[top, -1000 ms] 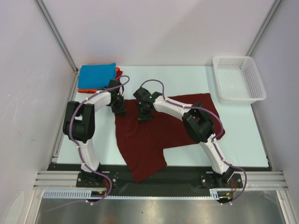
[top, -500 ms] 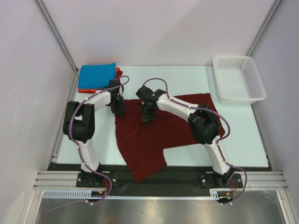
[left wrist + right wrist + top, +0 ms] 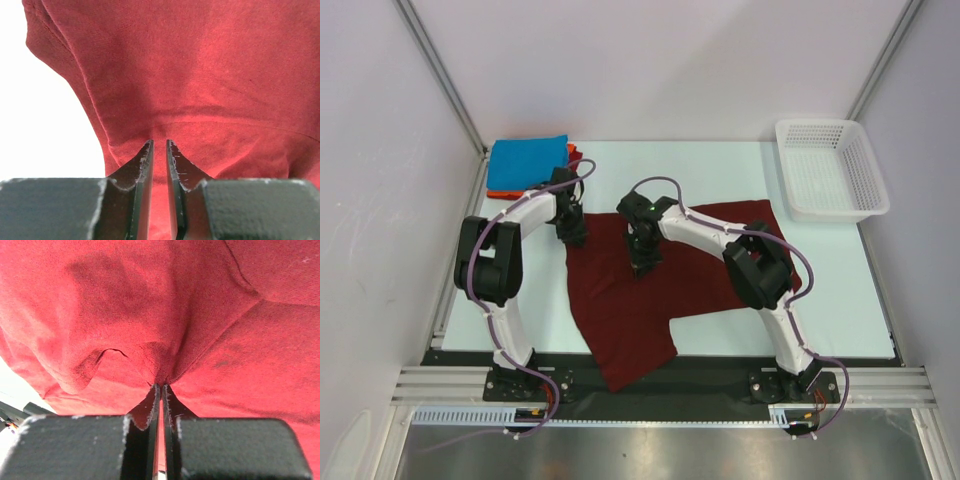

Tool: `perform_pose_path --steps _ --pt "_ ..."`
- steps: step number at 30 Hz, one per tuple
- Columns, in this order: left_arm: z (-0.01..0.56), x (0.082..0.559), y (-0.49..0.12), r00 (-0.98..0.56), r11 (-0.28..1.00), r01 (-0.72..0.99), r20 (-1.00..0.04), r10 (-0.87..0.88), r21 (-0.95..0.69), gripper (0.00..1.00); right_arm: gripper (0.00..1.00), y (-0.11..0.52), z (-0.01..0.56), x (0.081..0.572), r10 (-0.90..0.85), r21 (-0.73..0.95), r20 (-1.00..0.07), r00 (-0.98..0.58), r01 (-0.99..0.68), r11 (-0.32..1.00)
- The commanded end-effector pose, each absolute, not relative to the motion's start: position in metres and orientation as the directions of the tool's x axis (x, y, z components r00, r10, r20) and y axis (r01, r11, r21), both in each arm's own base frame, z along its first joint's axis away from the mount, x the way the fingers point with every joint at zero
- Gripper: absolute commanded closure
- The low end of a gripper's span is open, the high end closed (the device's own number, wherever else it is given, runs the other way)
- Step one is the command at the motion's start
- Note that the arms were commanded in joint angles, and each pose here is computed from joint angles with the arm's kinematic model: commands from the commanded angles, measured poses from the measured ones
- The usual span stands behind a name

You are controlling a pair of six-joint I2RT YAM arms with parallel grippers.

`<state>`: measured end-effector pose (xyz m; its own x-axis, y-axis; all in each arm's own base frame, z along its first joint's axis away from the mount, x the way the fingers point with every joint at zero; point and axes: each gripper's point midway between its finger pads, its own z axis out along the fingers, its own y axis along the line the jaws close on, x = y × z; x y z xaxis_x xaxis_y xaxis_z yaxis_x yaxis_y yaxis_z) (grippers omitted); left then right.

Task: Fold and stack the t-shirts
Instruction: Fold the tshirt

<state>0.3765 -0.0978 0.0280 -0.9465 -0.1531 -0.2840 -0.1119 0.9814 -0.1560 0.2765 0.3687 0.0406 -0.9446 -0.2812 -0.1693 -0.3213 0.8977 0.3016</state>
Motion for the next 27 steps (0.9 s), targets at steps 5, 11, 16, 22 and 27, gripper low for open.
perform_pose_path --steps 5,11,16,22,27 --pt "0.067 0.394 -0.096 -0.915 0.980 -0.098 -0.371 -0.157 -0.173 0.79 1.00 0.355 0.077 0.281 -0.283 0.326 -0.220 -0.933 -0.344 0.880" --pt "0.071 0.393 -0.096 -0.916 0.980 -0.097 -0.369 -0.156 -0.173 0.78 1.00 0.340 0.069 0.281 -0.274 0.335 -0.194 -0.942 -0.326 0.884" --pt "0.079 0.390 -0.095 -0.911 0.979 -0.100 -0.378 -0.162 -0.180 0.77 0.82 0.336 0.058 0.279 -0.289 0.335 -0.173 -0.942 -0.332 0.882" --pt "0.090 0.391 -0.105 -0.904 0.968 -0.095 -0.387 -0.182 -0.233 0.75 0.63 0.330 0.080 0.295 -0.253 0.344 -0.229 -0.940 -0.321 0.882" --pt "0.084 0.399 -0.123 -0.904 0.952 -0.099 -0.373 -0.207 -0.289 0.71 0.60 0.277 0.105 0.343 -0.091 0.329 -0.299 -0.950 -0.192 0.924"
